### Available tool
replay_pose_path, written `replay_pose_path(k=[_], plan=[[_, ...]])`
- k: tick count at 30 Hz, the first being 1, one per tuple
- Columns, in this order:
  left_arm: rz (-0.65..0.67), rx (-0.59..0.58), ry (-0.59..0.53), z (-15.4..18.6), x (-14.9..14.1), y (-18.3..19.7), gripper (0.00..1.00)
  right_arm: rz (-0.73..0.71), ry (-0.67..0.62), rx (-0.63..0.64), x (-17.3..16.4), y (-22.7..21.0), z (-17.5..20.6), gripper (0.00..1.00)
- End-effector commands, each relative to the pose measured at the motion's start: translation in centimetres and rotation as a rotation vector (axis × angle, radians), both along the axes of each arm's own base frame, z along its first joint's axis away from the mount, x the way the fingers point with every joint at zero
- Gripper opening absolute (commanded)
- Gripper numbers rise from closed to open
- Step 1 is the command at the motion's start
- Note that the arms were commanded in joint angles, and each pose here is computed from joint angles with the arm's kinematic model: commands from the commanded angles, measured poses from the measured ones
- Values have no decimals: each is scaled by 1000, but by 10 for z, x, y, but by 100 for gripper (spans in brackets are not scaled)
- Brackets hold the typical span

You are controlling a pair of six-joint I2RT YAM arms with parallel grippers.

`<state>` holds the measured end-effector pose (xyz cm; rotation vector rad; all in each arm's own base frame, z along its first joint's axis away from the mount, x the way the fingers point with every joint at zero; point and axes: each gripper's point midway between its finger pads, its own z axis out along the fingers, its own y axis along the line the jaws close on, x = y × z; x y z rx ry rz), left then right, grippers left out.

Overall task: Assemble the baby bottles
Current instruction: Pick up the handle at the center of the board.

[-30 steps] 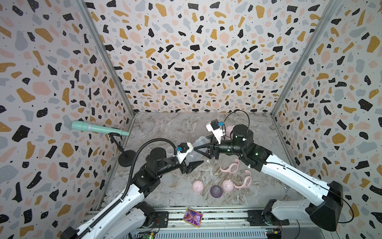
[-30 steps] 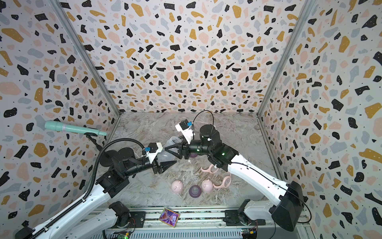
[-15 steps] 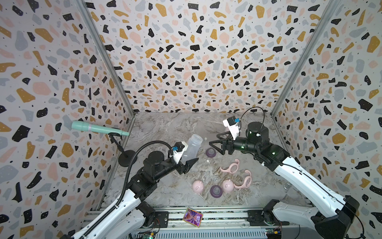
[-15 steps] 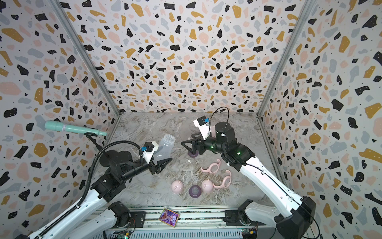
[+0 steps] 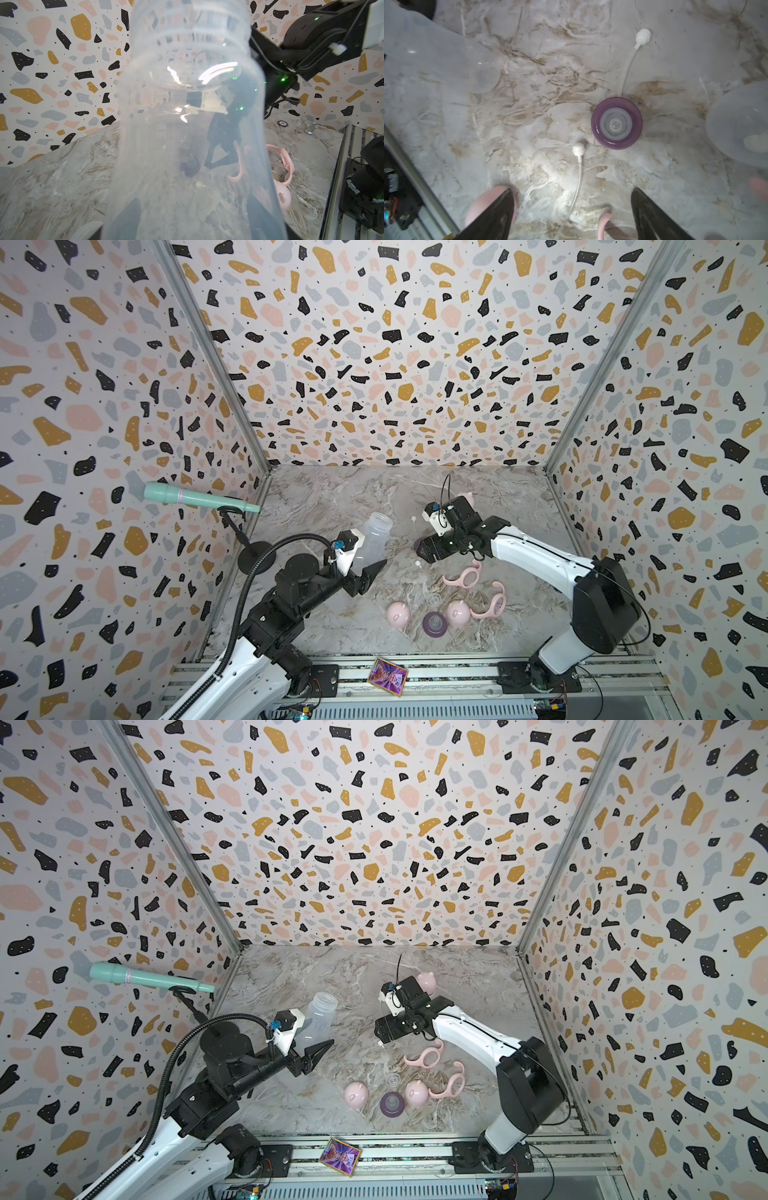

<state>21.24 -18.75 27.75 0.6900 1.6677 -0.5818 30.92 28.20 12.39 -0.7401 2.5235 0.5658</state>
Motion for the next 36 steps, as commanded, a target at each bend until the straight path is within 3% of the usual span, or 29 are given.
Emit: replay_pose_path(k=[1,8,17,25,36], plan=[[2,-31,-19,7,-3,2,51,-17,-63,-28,25,5,7,88],[20,-29,-23,9,-7,9,51,-77,-54,-100,8,-12,13,80],[4,-36,-51,16,-8,7,51,-296,24,-160,-39,-98,9,64],[-22,-42,-59,17,-9,2,51,-525,53,27,-42,-108,-5,70],[-29,-39,-52,11,-14,4,52,-612,92,-43,-47,-123,-54,59]])
